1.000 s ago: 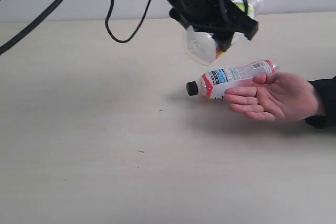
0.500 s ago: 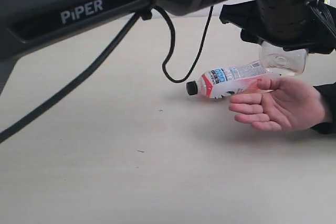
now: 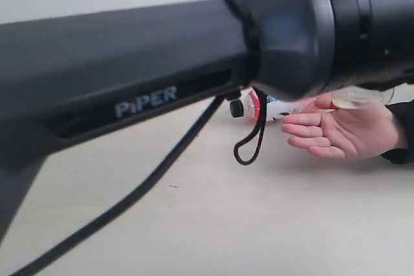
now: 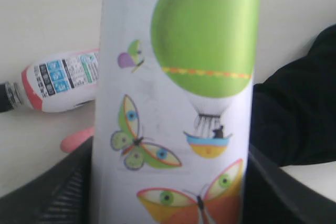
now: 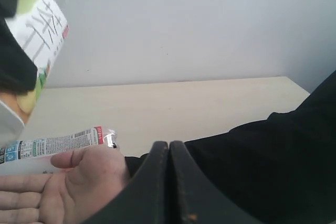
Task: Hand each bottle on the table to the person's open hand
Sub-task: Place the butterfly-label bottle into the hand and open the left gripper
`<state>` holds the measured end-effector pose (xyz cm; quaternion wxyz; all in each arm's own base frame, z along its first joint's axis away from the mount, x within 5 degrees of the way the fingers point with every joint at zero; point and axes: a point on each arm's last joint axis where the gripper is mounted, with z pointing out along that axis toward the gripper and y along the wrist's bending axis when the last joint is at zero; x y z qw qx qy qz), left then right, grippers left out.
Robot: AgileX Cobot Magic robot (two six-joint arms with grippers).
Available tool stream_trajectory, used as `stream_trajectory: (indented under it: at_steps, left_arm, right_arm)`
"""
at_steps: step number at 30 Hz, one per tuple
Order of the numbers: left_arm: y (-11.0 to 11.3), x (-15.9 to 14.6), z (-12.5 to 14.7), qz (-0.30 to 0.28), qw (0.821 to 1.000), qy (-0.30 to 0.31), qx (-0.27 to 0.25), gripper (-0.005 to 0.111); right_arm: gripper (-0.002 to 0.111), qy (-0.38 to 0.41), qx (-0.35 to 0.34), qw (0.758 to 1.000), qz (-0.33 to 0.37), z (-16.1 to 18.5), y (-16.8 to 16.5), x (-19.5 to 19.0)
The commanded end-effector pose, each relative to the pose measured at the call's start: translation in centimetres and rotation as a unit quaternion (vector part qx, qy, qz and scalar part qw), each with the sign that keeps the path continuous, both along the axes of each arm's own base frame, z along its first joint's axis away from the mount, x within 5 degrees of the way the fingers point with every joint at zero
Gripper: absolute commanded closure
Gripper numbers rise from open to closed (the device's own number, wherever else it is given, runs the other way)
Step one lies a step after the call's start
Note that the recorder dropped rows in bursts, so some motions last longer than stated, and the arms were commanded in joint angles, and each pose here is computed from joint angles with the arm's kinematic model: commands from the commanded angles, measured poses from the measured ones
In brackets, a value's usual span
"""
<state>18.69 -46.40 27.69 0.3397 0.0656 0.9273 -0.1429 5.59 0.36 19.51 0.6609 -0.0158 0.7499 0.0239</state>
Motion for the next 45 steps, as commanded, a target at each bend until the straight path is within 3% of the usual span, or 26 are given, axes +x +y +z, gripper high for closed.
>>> stream_trajectory:
  at_steps: [1,4,7,17,26,28,30,34,35,36,45]
  left_arm:
    - [-0.2,0.6,-3.3,0.025,0.999,0.037,0.005,0.107]
    - [-0.2,1.0,-4.4,0.029,0.994,0.102,-0.033,0.107]
    - [-0.9,1.4,-4.9,-0.003,0.988,0.125,-0.087,0.107]
    - [-0.2,2.6,-8.0,0.008,0.990,0.137,-0.039,0.107]
    - [-0.8,2.7,-8.2,-0.005,0.989,0.135,-0.067,0.107]
    - [-0.8,2.8,-8.2,-0.003,0.988,0.136,-0.068,0.100]
    - [-0.7,2.9,-8.2,-0.002,0.988,0.136,-0.068,0.083]
    - [-0.7,3.0,-8.2,-0.007,0.989,0.131,-0.067,0.028]
    - [-0.8,3.0,-8.2,-0.015,0.990,0.126,-0.064,0.023]
    - [-0.9,3.0,-8.1,-0.037,0.991,0.115,-0.057,0.019]
    - [0.0,4.2,-5.4,-0.120,0.991,0.049,-0.028,0.019]
  right_arm:
    - [0.108,-0.006,-0.007,1.000,0.001,0.0,0.0,0.0]
    - [0.108,-0.006,-0.006,1.000,0.001,0.0,0.0,0.0]
    - [0.108,-0.006,-0.006,1.000,0.001,0.0,0.0,0.0]
    - [0.108,-0.006,-0.006,1.000,0.001,0.0,0.0,0.0]
    - [0.108,-0.006,-0.007,1.000,0.001,0.0,0.0,0.0]
    - [0.108,-0.006,-0.006,1.000,0.001,0.0,0.0,0.0]
    - [0.108,-0.006,-0.006,1.000,0.001,0.0,0.0,0.0]
    - [0.108,-0.006,-0.006,1.000,0.001,0.0,0.0,0.0]
    - [0.108,-0.006,-0.006,1.000,0.001,0.0,0.0,0.0]
    - [0.108,-0.006,-0.006,1.000,0.001,0.0,0.0,0.0]
    - [0.108,-0.006,-0.005,1.000,0.001,0.0,0.0,0.0]
